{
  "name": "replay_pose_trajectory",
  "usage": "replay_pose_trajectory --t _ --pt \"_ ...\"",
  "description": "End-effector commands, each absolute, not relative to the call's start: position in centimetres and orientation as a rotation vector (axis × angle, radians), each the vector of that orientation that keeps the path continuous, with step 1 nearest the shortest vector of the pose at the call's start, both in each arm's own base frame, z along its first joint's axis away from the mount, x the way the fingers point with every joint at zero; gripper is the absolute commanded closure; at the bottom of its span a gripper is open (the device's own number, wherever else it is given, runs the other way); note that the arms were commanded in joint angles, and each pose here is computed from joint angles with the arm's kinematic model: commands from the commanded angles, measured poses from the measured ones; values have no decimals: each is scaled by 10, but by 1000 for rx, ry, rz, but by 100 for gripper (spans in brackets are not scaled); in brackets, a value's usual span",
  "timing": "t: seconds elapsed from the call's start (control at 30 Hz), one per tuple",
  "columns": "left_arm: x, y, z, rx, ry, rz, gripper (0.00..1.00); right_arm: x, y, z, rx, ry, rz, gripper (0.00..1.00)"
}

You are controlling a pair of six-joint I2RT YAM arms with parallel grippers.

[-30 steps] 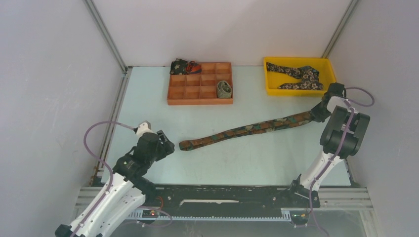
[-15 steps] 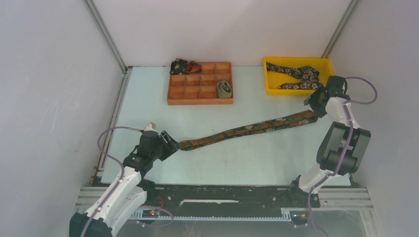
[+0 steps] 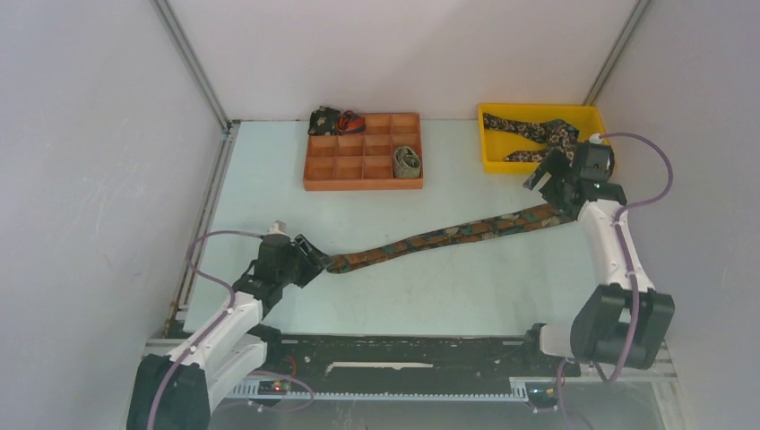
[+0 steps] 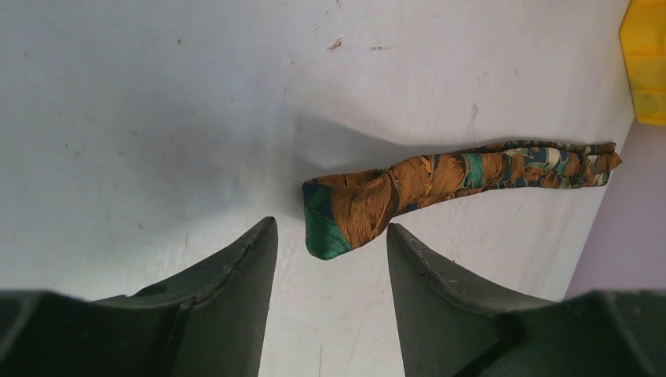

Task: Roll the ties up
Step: Move the tie to the center of the board, then roll the tie at the center of the board.

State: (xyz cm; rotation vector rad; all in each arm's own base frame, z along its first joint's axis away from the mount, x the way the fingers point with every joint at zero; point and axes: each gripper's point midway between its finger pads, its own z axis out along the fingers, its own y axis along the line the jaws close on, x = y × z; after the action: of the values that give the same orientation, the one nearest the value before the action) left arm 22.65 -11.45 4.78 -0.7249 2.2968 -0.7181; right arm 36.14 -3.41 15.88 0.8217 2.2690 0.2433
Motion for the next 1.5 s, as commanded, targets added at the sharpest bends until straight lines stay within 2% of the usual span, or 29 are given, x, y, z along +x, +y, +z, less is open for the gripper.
replay_pose_trajectory --t 0.0,0.17,0.33,0.7,0.8,1.07,1.23,1.47 --pt "239 -119 57 -727 2241 -771 42 349 -28 200 715 2165 254 1" --pt "241 -118 53 -735 2248 -763 43 340 -20 229 687 2007 341 0" --pt "241 -120 49 -738 2262 -767 45 340 -11 217 813 1913 640 0" --pt "240 -121 33 -796 2273 -776 54 326 -7 215 711 1955 524 0" --pt "241 -123 31 -794 2277 -786 63 325 8 210 659 1995 527 0" --pt "245 -124 30 -770 2275 -790 99 322 57 203 484 2069 510 0" --pt "251 -122 41 -680 2246 -764 100 316 91 201 384 2099 518 0" --pt "262 -98 68 -516 2141 -587 99 308 164 190 210 2152 589 0"
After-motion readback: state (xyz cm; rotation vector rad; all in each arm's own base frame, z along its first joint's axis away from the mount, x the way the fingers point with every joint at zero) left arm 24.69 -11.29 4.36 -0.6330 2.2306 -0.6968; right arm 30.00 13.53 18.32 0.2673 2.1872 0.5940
